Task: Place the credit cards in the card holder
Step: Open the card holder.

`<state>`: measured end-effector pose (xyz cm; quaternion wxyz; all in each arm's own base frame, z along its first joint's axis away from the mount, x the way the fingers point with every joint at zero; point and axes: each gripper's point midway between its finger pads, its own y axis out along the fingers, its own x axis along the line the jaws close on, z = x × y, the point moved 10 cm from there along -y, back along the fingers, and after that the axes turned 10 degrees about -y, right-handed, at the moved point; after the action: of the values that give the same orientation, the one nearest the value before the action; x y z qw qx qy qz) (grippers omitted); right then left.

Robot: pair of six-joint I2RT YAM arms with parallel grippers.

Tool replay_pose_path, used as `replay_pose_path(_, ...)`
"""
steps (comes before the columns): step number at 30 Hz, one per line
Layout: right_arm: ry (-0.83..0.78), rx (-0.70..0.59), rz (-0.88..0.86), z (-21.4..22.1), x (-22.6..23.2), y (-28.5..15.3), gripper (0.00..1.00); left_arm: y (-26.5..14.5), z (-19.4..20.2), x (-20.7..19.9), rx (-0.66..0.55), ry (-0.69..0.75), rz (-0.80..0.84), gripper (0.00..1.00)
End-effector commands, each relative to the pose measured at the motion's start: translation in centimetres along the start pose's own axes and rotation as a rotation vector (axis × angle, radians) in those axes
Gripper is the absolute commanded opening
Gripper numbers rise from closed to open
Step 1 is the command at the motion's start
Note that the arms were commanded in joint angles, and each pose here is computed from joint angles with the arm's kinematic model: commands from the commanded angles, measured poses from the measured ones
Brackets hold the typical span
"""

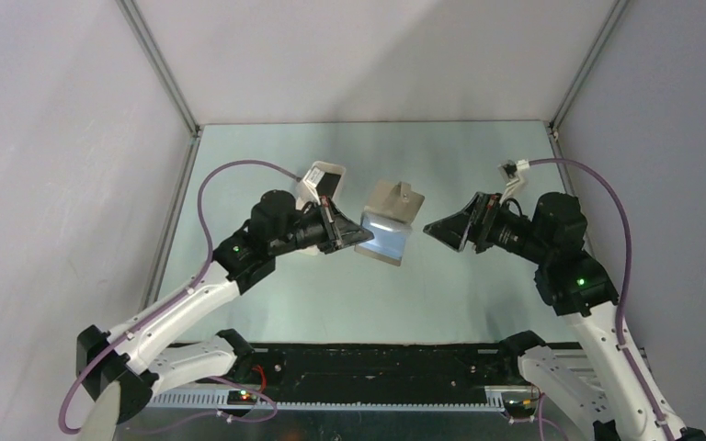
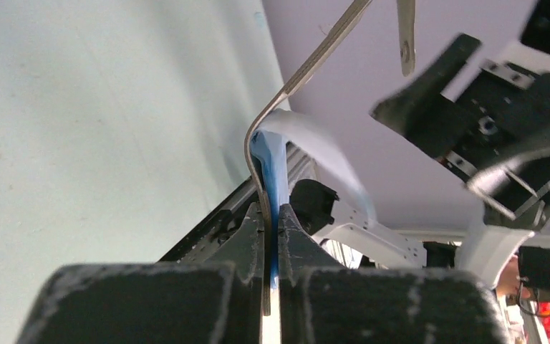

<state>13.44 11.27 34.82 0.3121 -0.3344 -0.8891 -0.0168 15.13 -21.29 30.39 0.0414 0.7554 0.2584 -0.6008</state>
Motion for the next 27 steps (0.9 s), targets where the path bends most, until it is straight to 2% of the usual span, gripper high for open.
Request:
replay_pose_path(1, -0.099, 0.082, -0.101, 0.8, 1.4, -0.5, 0.87, 0.2, -0.7, -0.5, -0.031, -0.047, -0.044, 0.00)
replay_pose_path(6, -0.165, 0.143, -0.235, 1.9, 3.7, 1.2, 0.84, 0.9, -0.8, -0.2, -0.003, -0.075, -0.063, 0.00)
replay_pose_path(11, -0.208, 0.175, -0.282, 3.4, 5.7, 3.9, 0.82, 0.8, -0.8, -0.5, 0.005, -0.070, -0.055, 0.00)
replay_pose_path(21, -0.254, 0.155, -0.214, 3.8, 6.6, 7.1, 0.86, 0.4, -0.5, -0.8, 0.036, -0.065, -0.035, 0.00)
replay_pose_path(27, -0.289, 0.142, -0.156, 3.7, 5.9, 7.9, 0.93, 0.1, -0.5, -1.4, 0.044, -0.060, -0.013, 0.00)
